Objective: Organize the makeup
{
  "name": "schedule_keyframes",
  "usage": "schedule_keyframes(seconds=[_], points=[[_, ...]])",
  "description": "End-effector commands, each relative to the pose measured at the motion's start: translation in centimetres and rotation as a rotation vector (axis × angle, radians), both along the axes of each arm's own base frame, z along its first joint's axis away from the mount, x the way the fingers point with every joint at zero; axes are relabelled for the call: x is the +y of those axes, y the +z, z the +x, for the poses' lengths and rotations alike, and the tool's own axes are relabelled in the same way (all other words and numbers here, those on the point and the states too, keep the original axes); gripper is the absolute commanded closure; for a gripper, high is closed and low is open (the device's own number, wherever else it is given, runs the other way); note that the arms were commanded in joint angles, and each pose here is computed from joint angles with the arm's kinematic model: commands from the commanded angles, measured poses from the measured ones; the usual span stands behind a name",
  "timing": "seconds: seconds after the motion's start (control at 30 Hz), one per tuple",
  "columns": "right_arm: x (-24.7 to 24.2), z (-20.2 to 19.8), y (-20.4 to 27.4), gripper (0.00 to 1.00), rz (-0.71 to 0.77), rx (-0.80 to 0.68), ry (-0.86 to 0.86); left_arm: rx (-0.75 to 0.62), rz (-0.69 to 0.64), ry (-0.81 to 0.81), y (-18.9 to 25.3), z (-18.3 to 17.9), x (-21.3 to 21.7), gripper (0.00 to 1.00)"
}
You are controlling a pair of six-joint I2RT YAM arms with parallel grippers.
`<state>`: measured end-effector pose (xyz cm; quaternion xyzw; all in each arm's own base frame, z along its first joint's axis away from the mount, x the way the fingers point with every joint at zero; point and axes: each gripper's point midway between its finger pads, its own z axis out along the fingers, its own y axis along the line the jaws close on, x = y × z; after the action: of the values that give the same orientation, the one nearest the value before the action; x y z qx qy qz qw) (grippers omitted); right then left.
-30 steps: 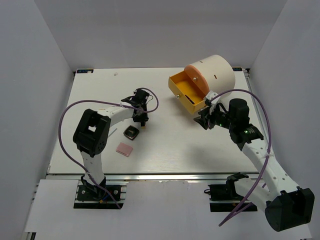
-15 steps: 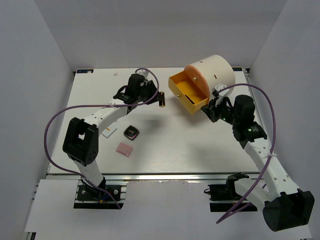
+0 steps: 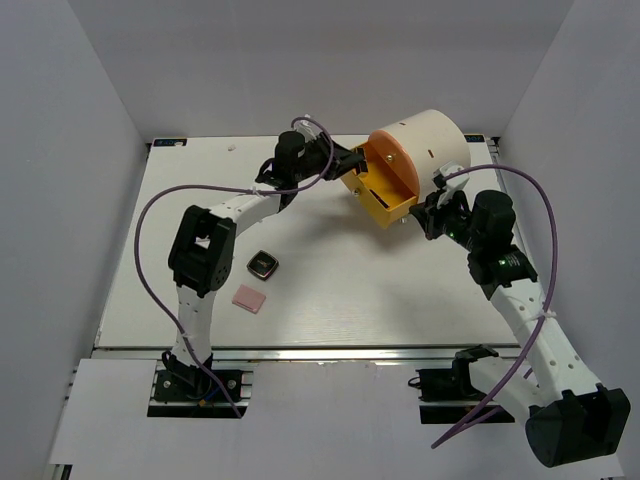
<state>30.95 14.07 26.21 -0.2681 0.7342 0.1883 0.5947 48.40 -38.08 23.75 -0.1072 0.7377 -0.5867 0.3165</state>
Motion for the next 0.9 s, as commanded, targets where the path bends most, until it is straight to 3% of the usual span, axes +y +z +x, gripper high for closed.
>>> schedule_keyframes(seconds=[0.0,0.33,0.53,0.7,0.8,0.83,0.87], points=[[-0.3,0.3,2.7,1.0,0.021,-0.089,-0.018,-0.063,-0.093,-0.022,5.2,0.0,-0.8,0.66],[-0.2,0.2,2.2,0.99,0.014,-0.082,-0.003,-0.043,-0.082,-0.02,4.8,0.4,-1.3,0.32],[0.2,-0.1,2.1,0.97,-0.005,-0.09,0.034,-0.058,-0.086,-0.027,5.6,0.0,-1.2,0.33],[2.8,-2.7,0.8,0.86,-0.086,-0.111,0.307,-0.112,-0.005,-0.012,6.8,-0.4,-0.2,0.42],[3.7,-2.9,0.2,0.86,-0.081,-0.087,0.377,-0.155,0.025,0.004,7.7,-1.5,1.9,0.52],[3.8,-2.6,0.6,0.87,-0.081,-0.085,0.378,-0.194,0.009,0.01,9.8,-2.8,2.9,0.52],[3.8,-2.0,-0.4,0.89,-0.088,-0.035,0.367,-0.157,0.03,0.025,7.7,-3.4,4.1,0.53]])
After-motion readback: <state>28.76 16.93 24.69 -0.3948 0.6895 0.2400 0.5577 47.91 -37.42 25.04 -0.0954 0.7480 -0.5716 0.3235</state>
